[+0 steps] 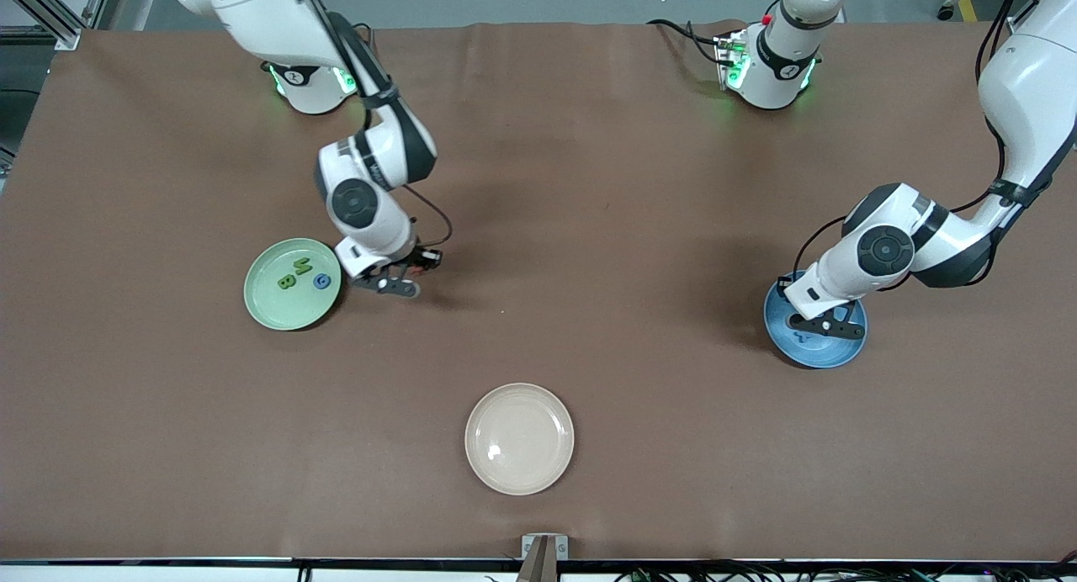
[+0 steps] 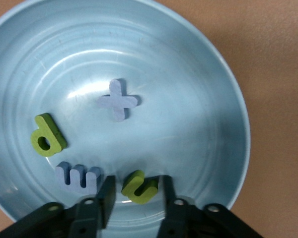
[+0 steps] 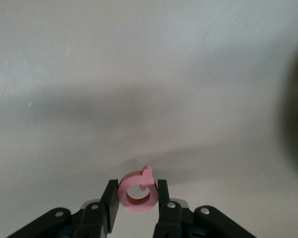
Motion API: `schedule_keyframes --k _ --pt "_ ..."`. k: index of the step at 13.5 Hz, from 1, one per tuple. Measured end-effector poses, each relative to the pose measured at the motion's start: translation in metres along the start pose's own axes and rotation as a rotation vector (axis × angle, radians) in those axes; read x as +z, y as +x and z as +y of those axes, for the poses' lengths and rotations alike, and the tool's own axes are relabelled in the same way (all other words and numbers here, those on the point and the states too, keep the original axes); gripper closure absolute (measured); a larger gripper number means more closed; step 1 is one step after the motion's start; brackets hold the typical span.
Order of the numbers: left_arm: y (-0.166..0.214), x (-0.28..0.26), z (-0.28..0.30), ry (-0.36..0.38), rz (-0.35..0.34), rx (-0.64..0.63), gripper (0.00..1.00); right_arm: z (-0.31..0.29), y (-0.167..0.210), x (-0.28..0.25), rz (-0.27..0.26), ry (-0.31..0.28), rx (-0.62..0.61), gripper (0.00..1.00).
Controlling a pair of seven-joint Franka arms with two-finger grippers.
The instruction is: Sort upper and lower case letters into plates
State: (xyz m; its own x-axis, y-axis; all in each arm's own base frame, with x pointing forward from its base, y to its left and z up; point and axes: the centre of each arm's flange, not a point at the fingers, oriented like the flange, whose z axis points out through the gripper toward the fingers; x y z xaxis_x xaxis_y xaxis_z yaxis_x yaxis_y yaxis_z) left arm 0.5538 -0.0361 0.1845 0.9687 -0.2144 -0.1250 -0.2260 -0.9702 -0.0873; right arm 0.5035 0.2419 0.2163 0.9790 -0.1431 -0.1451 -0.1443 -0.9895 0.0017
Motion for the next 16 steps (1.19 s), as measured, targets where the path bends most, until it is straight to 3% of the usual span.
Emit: schedule_keyframes --k 5,10,16 --pt "0.008 -0.017 0.008 -0.007 0.037 0.01 0.01 0.113 0.054 -0.038 -0.026 0.041 -0.153 0.64" --pt "0.01 -0.026 0.013 -0.006 0.052 0.017 0.0 0.187 0.073 -0.024 0.011 0.054 -0.244 0.64" --pt "0.01 -0.028 0.014 -0.005 0.057 0.02 0.0 0.202 0.073 0.021 0.012 0.034 -0.258 0.64"
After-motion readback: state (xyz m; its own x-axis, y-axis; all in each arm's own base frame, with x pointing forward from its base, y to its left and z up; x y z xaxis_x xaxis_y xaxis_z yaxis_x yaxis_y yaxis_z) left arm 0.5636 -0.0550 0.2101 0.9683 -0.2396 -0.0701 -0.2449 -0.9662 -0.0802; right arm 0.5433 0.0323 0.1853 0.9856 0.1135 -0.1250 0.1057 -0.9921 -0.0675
